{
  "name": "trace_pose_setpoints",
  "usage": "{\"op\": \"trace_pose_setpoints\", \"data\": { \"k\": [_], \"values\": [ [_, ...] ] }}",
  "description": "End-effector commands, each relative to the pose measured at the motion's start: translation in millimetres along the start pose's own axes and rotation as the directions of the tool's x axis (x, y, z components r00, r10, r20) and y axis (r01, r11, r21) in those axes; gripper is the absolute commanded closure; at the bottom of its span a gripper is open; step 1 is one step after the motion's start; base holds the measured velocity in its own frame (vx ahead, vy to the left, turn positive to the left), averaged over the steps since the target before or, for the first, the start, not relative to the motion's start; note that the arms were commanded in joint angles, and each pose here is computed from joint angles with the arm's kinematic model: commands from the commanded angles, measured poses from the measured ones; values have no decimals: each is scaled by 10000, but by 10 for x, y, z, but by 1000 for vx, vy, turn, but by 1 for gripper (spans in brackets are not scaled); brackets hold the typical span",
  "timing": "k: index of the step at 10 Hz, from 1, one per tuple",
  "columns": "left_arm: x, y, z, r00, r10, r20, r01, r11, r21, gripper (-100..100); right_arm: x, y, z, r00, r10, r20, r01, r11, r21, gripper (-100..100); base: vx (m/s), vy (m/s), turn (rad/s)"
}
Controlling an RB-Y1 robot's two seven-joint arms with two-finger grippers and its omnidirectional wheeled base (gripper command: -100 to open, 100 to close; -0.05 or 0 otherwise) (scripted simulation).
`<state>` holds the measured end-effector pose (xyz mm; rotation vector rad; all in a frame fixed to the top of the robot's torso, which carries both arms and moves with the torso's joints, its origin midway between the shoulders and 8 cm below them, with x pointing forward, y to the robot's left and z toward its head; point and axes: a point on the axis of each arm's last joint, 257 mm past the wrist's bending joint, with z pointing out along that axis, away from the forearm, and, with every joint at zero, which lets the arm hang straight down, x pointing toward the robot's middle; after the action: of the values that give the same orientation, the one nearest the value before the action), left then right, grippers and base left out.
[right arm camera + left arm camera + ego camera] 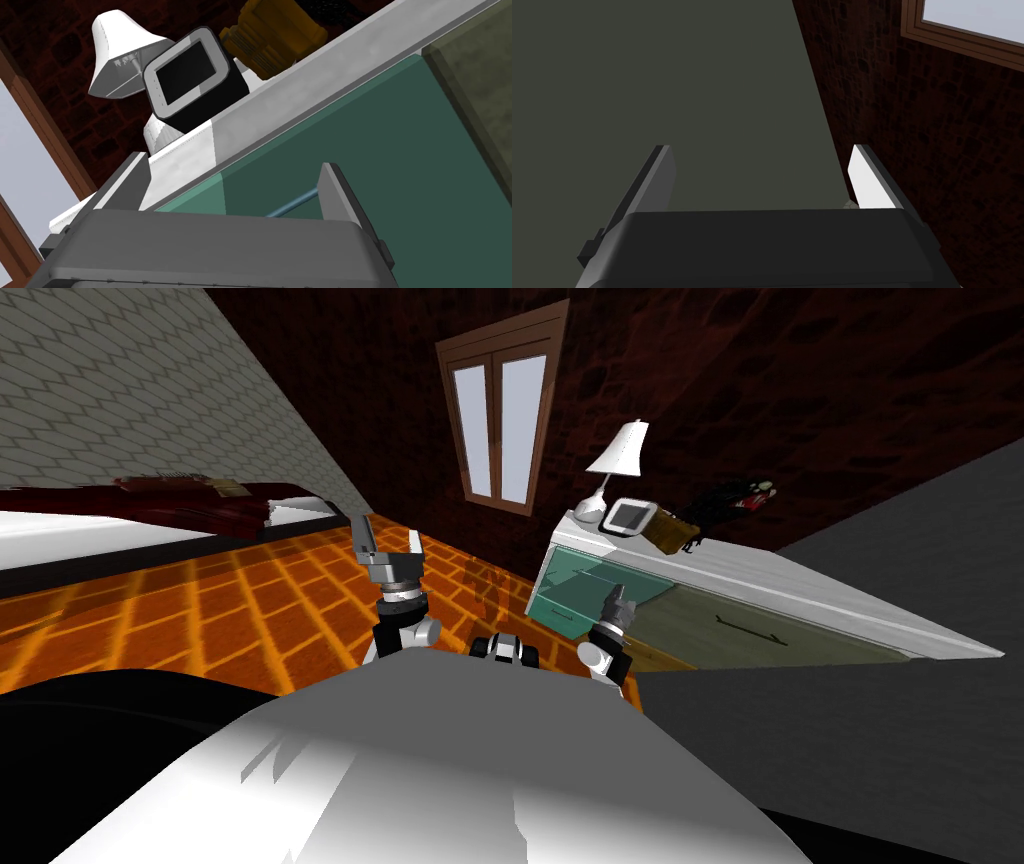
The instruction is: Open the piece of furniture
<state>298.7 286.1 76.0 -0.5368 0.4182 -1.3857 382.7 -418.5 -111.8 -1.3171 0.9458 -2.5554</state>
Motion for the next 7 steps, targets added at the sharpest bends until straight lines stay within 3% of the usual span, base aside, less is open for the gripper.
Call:
{"op": "trace_pose_setpoints", "data": {
  "k": [1, 7],
  "values": [
    [0, 0, 0, 10000, -1, 0, 1, 10000, 0, 0, -80, 110, -13, 9963, 847, 136, -842, 9960, -304, -100, 23, -17, 117],
    [0, 0, 0, 10000, 0, 0, 0, 10000, 0, 0, -300, 386, -58, 9572, 2877, 306, -2824, 9521, -1171, -100, 27, -17, 133]
  ]
}}
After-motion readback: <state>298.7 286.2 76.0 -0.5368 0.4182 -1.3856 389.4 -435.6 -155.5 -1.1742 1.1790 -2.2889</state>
